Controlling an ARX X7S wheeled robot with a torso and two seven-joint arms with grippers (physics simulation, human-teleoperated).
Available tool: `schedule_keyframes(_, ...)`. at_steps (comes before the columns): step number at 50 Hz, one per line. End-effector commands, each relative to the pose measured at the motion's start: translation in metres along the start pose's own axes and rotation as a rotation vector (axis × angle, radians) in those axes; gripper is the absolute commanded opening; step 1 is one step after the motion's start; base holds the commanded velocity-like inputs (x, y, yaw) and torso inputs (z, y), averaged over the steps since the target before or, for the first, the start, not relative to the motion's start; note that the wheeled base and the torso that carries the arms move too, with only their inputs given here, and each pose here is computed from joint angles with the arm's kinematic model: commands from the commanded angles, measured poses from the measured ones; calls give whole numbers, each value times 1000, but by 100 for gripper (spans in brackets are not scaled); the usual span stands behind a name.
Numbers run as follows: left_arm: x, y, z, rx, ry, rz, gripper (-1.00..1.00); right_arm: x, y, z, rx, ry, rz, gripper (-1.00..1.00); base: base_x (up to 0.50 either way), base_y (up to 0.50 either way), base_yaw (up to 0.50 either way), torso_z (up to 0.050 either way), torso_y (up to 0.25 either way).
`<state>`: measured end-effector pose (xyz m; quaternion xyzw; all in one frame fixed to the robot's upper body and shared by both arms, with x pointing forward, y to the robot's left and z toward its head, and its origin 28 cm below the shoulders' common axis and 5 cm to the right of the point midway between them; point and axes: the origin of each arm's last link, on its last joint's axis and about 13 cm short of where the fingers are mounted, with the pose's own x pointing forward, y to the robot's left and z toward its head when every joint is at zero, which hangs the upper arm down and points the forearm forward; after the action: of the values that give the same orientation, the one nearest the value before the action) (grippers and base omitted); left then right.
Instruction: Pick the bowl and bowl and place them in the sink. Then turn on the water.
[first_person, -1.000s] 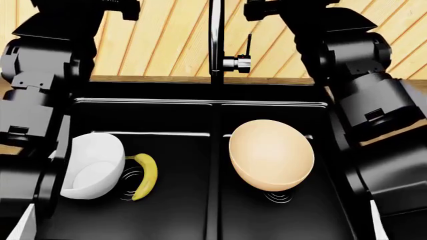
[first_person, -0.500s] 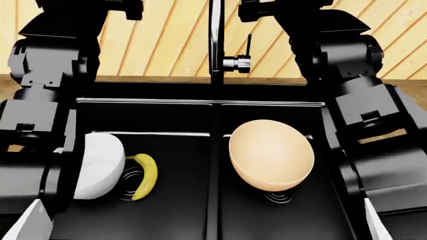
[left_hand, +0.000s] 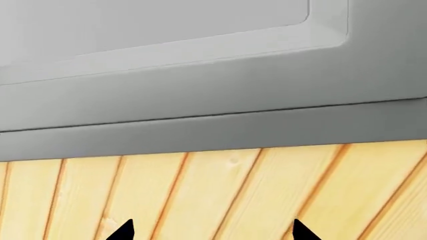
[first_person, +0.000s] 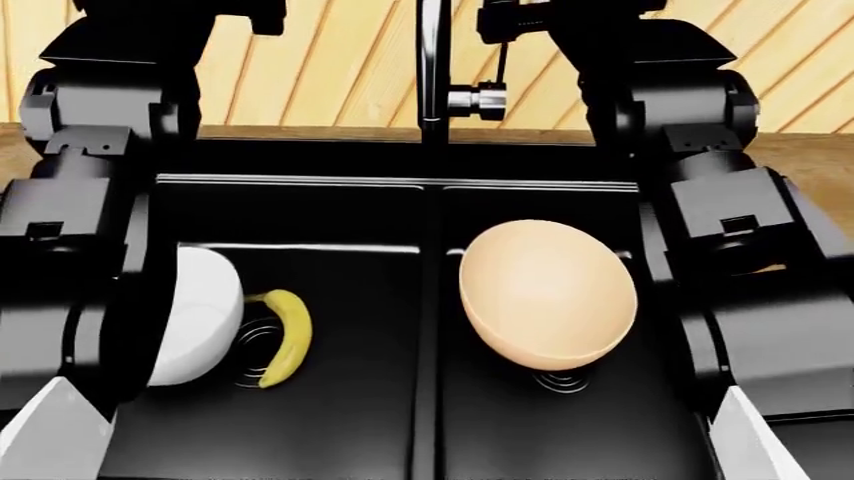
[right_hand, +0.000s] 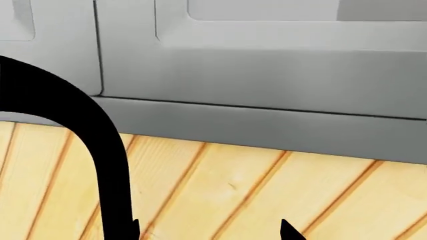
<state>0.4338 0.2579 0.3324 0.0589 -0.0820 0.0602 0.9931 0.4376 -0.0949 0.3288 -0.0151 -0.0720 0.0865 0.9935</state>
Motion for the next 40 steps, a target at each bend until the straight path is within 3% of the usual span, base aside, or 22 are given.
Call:
schedule_keyframes(1, 0, 4, -7, 9, 10, 14, 100, 0, -2, -5, -4, 6, -2, 100, 0, 0, 0, 0, -135)
schedule_keyframes(40, 0, 5, -4, 13, 11, 6, 100, 0, -2, 0, 1, -3, 0, 100, 0, 0, 0, 0, -133)
